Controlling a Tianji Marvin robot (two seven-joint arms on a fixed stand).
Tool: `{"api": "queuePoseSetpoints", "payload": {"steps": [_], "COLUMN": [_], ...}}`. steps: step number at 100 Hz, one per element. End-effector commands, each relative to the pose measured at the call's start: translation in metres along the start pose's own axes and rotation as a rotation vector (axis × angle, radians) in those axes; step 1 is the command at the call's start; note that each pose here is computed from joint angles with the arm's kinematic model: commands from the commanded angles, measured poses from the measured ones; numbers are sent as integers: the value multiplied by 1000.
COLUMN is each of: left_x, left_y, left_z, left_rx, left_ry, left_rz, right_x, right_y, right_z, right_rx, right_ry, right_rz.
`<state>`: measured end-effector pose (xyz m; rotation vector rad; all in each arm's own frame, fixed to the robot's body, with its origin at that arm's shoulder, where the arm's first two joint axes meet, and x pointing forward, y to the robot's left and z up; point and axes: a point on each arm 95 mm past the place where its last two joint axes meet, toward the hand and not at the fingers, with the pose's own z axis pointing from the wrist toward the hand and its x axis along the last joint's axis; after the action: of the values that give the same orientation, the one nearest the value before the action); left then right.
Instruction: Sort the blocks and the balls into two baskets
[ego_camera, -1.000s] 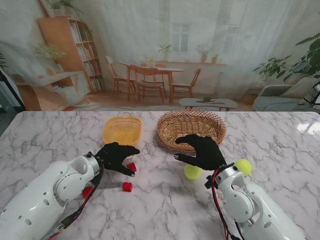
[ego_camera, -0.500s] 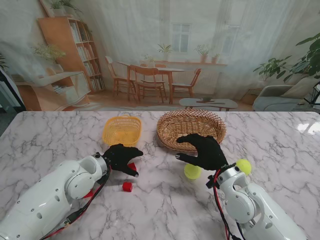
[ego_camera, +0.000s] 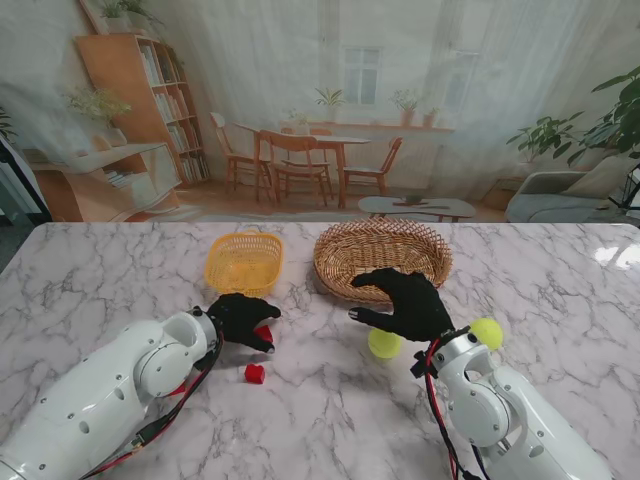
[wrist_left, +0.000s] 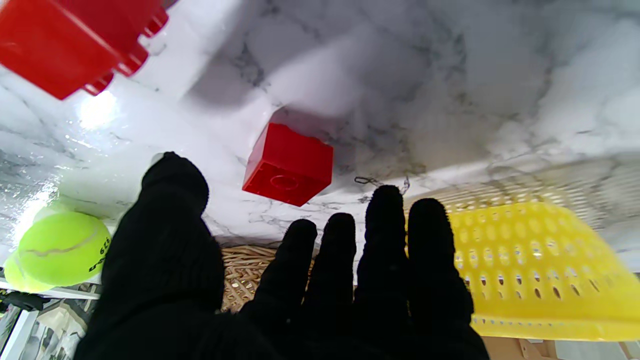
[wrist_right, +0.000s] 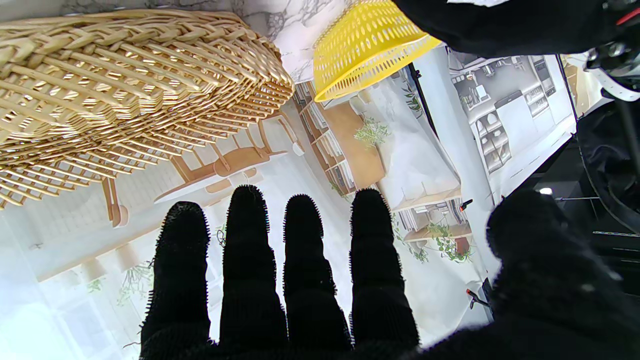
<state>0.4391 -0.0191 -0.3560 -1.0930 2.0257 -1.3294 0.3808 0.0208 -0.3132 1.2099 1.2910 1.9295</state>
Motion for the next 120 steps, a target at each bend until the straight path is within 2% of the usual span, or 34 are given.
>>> {"api": "queuePoseSetpoints", "payload": {"steps": [1,49,120], "left_x": [0,-6,-4], "left_y": [3,10,16], "left_z": [-2,-2,8], "left_rx": [-24,-41,-69], "left_ry": [-9,-41,-55], "left_rz": [10,30,19], "right_x": [0,0,-1], "right_y": [-2,-2,-2], "right_z": [0,1,2], "right_rx": [5,-4,-30], "right_ry": [-3,1,8], "right_rz": [-1,1,0]}}
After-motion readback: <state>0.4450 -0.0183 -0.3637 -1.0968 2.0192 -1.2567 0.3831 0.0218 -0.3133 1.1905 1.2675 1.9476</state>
